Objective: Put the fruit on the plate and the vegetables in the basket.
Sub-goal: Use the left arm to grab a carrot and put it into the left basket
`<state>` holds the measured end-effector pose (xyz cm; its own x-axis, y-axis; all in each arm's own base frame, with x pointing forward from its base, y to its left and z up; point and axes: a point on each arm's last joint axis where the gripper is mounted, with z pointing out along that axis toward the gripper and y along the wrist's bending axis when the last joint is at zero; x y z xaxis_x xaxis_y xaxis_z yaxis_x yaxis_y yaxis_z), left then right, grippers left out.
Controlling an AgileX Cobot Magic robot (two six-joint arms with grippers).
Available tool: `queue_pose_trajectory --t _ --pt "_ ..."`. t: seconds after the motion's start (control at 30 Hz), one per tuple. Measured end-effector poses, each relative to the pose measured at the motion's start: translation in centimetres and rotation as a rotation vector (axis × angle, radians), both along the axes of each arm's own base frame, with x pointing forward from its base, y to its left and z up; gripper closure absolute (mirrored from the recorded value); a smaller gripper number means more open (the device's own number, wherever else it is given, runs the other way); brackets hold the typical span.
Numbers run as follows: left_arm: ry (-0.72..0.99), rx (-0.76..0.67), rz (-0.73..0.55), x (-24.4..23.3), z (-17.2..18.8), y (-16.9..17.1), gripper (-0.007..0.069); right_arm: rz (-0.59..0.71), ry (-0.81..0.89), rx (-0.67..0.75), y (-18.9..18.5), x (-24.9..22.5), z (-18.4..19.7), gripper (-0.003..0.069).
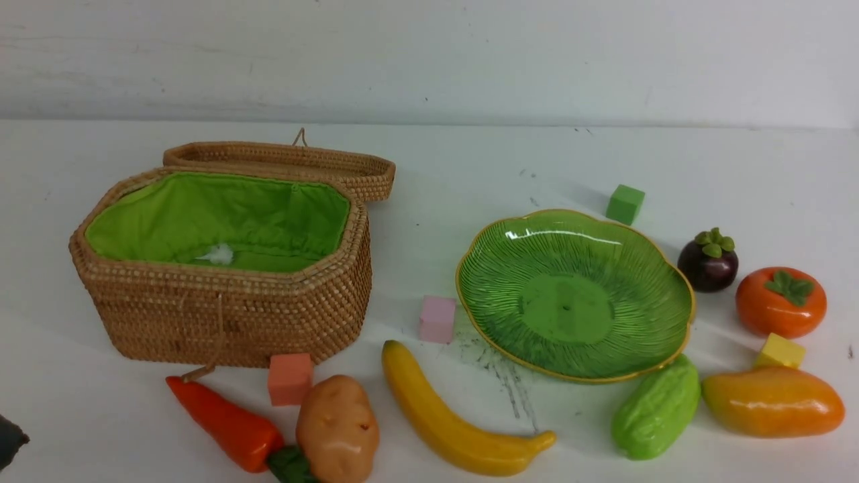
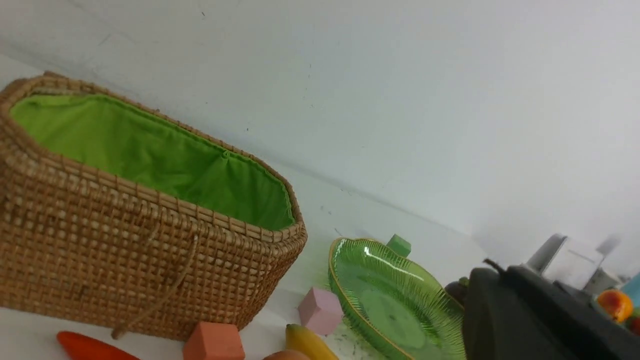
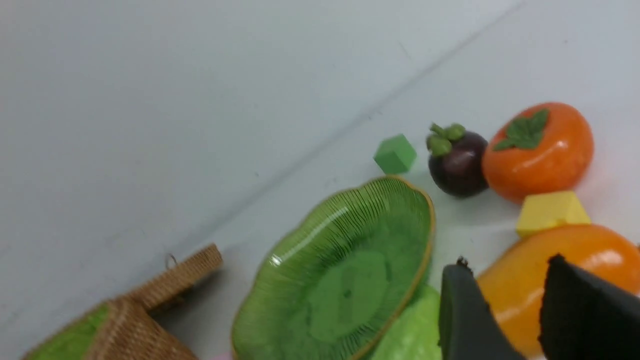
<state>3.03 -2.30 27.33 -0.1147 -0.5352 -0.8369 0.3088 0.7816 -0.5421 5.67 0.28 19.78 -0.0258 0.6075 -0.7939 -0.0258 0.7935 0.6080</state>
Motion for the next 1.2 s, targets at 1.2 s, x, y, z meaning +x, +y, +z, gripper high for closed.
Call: queue_pose_trajectory --t 1.2 --pt "0.556 0.872 -0.762 12.2 5.2 -4.7 0.0638 0.911 0.120 -0.782 4.6 -4.7 24.3 0.0615"
